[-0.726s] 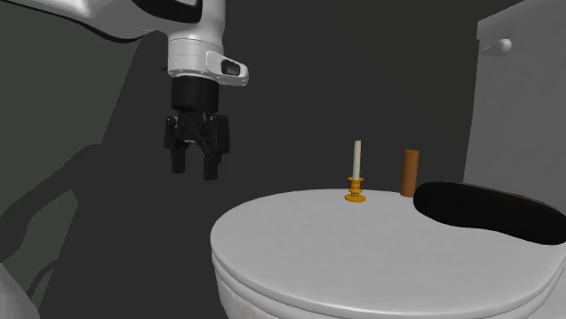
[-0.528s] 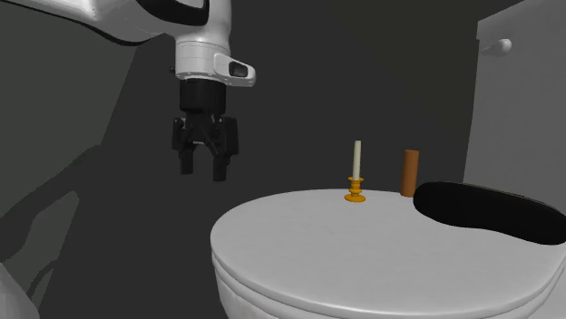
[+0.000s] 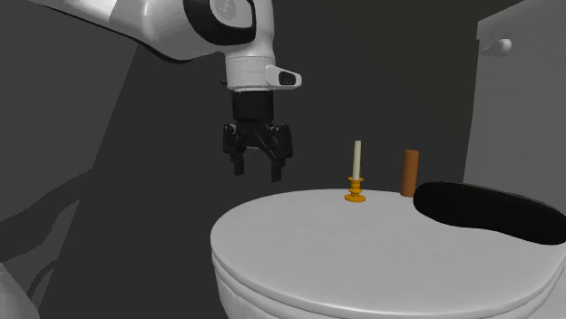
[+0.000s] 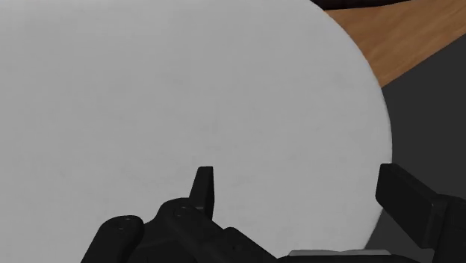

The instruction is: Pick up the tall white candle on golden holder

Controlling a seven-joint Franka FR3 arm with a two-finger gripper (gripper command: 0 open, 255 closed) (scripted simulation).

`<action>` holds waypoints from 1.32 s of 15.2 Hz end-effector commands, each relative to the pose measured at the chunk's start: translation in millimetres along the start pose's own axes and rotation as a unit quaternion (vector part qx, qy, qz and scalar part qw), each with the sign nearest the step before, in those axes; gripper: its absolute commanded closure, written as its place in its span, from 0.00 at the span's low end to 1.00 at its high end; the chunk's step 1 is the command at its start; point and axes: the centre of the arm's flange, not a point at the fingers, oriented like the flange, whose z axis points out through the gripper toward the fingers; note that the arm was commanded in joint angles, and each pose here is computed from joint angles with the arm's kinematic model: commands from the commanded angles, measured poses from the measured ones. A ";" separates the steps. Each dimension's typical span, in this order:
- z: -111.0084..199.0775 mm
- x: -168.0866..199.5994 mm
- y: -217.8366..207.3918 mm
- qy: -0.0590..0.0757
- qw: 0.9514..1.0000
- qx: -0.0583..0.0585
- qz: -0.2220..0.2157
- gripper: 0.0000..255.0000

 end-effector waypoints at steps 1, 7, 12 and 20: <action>2.4 15.9 14.6 0.021 1.000 0.000 -0.005 0.00; 6.0 68.4 52.9 0.078 0.997 0.004 -0.021 0.00; 4.7 113.1 83.6 0.125 0.992 0.007 -0.033 0.00; -4.6 178.5 125.9 0.193 0.980 0.011 -0.051 0.00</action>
